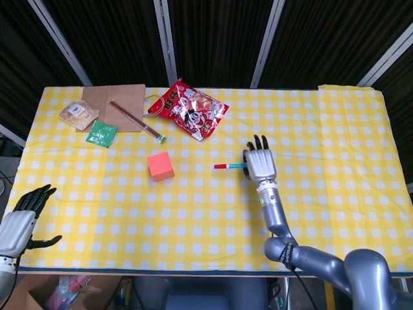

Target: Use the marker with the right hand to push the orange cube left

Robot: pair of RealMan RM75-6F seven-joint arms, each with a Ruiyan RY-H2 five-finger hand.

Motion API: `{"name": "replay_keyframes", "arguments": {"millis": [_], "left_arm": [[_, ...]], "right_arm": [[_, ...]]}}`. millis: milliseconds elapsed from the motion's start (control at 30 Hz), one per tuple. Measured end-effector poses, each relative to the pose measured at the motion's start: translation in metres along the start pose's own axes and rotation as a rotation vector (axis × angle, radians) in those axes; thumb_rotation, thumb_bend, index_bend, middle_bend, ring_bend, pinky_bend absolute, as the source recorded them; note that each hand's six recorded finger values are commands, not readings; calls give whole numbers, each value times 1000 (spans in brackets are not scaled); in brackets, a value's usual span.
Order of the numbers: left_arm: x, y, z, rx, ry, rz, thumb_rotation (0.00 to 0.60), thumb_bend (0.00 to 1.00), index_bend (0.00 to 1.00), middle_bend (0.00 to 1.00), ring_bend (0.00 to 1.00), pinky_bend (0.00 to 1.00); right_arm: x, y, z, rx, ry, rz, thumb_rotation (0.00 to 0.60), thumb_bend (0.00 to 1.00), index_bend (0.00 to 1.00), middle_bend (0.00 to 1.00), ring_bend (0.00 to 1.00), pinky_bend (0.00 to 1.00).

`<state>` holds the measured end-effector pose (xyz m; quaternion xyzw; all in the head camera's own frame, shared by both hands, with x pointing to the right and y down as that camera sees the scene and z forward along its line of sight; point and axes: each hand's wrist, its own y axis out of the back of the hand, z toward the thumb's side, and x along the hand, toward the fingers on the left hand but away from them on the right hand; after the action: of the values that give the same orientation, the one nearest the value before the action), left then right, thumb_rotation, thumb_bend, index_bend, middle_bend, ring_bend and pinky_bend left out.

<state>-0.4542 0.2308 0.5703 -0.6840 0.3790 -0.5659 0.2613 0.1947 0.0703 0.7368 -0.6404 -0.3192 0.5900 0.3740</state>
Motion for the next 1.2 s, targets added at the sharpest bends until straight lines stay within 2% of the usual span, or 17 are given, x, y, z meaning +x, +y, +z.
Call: {"name": "replay_keyframes", "arguments": {"millis": [233,533,700,767,867,1000,1200], "left_arm": [[2,-2,3,12,-5,3,600,18,0,0,0,0],[4,-2,4,14,-2,16,600,19,0,0,0,0],[4,-2,4,18,1,21,600,19,0,0,0,0],[4,-2,4,20,2,25,600,18,0,0,0,0],[3,-2,4,24,4,30,600,18,0,0,0,0],[3,-1,3,31,6,39,600,19,0,0,0,0],[1,1,3,41,4,56,600,18,0,0,0,0]], "right_arm": [[15,0,-60,20,-67,19,600,567,656,257,40,20],[33,-8,-105,32,-108,60,600,568,648,257,40,20],[40,-11,-115,44,-109,81,600,567,484,245,20,20],[41,-11,-118,50,-111,86,600,567,374,213,3,18],[44,-11,-120,63,-115,94,600,567,281,181,0,10],[50,-9,-124,74,-125,97,600,569,239,171,0,2],[64,0,-133,66,-147,88,600,572,235,156,0,0]]}}
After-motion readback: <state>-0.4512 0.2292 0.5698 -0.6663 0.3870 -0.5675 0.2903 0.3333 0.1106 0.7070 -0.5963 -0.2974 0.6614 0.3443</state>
